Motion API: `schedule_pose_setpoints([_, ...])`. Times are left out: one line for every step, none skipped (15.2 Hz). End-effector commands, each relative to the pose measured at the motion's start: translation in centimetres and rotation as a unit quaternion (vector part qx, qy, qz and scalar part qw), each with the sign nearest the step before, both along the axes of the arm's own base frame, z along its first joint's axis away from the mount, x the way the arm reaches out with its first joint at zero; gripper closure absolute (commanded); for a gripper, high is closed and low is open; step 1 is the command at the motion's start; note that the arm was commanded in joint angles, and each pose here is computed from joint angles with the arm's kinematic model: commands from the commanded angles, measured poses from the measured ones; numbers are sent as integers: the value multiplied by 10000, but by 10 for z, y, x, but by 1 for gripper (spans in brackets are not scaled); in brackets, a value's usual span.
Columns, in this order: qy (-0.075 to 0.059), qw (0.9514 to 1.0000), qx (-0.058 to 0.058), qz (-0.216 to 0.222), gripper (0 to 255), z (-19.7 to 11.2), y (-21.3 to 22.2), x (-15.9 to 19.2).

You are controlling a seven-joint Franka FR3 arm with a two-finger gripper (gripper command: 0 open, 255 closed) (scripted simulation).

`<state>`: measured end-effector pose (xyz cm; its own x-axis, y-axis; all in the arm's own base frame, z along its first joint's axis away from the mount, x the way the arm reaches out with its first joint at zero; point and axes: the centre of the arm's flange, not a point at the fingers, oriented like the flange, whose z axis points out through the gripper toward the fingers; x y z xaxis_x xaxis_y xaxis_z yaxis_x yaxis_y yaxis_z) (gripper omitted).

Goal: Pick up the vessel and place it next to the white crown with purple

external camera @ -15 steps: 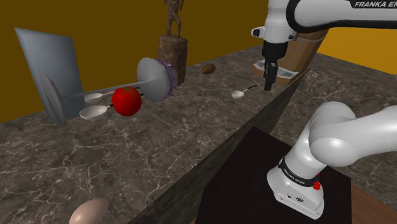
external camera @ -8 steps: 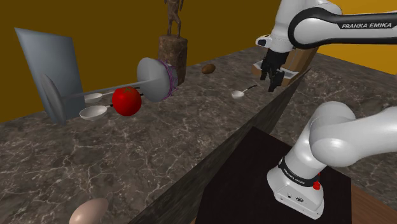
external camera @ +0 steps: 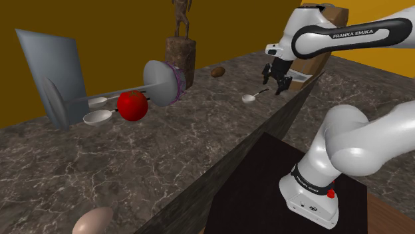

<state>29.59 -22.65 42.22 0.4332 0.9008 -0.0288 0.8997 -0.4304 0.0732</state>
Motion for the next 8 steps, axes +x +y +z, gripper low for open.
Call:
schedule_pose_setpoints([-81,9987,44,511,0,-14,-23,13])
schedule_pose_setpoints([-118,9971,77,750,0,-20,-32,21])
schedule_pose_setpoints([-156,9949,110,989,0,-26,-41,28])
schedule_pose_setpoints([-193,9922,142,1227,0,-33,-49,37])
schedule_pose_setpoints([-230,9888,174,1465,0,-39,-57,46])
schedule_pose_setpoints([-268,9848,207,1701,0,-45,-65,55])
schedule_pose_setpoints([-268,9848,207,1706,0,-45,-65,55])
schedule_pose_setpoints([-268,9848,207,1706,0,-50,-65,56])
